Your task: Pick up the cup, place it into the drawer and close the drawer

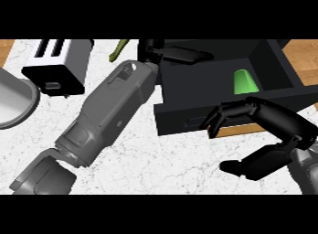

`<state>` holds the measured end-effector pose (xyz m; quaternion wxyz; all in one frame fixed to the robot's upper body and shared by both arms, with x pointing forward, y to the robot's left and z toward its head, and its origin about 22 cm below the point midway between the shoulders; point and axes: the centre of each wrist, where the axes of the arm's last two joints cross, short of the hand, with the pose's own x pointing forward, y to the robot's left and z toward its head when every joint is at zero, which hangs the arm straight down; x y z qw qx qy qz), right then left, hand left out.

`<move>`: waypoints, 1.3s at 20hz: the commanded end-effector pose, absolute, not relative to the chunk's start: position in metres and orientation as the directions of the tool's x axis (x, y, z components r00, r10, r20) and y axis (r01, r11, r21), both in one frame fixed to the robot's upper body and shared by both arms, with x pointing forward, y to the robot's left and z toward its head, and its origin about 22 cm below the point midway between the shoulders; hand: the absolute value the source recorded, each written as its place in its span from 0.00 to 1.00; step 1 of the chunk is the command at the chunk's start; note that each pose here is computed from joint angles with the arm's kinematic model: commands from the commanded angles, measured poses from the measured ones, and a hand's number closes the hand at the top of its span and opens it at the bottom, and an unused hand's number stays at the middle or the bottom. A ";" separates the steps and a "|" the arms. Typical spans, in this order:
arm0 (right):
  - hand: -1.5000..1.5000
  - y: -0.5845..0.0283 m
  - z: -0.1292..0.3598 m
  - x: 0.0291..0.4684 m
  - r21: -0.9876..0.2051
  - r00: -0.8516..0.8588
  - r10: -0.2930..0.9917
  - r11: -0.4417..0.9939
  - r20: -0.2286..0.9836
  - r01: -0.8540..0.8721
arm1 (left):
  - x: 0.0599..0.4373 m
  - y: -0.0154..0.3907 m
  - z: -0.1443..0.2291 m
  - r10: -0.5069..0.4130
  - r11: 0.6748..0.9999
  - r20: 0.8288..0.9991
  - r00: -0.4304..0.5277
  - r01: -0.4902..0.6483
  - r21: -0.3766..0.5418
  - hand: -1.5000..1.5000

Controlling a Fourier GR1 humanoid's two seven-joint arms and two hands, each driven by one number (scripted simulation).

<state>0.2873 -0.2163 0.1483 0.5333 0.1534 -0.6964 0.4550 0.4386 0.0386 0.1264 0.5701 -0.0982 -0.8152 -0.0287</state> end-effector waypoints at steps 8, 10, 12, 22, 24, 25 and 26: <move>0.00 -0.214 0.073 0.284 -0.690 -0.342 0.636 0.444 0.692 -0.572 | 0.434 0.055 0.098 0.223 0.970 0.919 -0.324 0.165 -0.178 0.00; 0.00 -0.198 0.040 0.301 -0.689 -0.311 0.670 0.420 0.674 -0.591 | 0.437 0.060 0.105 0.245 0.962 0.916 -0.318 0.199 -0.188 0.00; 0.00 -0.207 0.021 0.310 -0.688 -0.312 0.690 0.369 0.653 -0.624 | 0.429 0.057 0.093 0.272 0.953 0.908 -0.320 0.218 -0.209 0.00; 1.00 -0.240 -0.005 0.373 -0.723 -0.278 0.713 0.447 0.643 -0.526 | 0.426 0.122 0.070 0.272 0.955 0.905 -0.328 0.204 -0.213 0.00; 1.00 -0.243 0.002 0.385 -0.714 -0.262 0.695 0.506 0.670 -0.484 | 0.424 0.106 0.081 0.284 0.952 0.903 -0.322 0.207 -0.226 0.00; 1.00 -0.245 0.001 0.389 -0.729 -0.270 0.703 0.504 0.658 -0.464 | 0.425 0.115 0.079 0.308 0.944 0.895 -0.321 0.216 -0.248 0.00; 1.00 -0.256 0.013 0.396 -0.724 -0.255 0.698 0.535 0.670 -0.436 | 0.421 0.124 0.070 0.303 0.946 0.905 -0.300 0.210 -0.247 0.00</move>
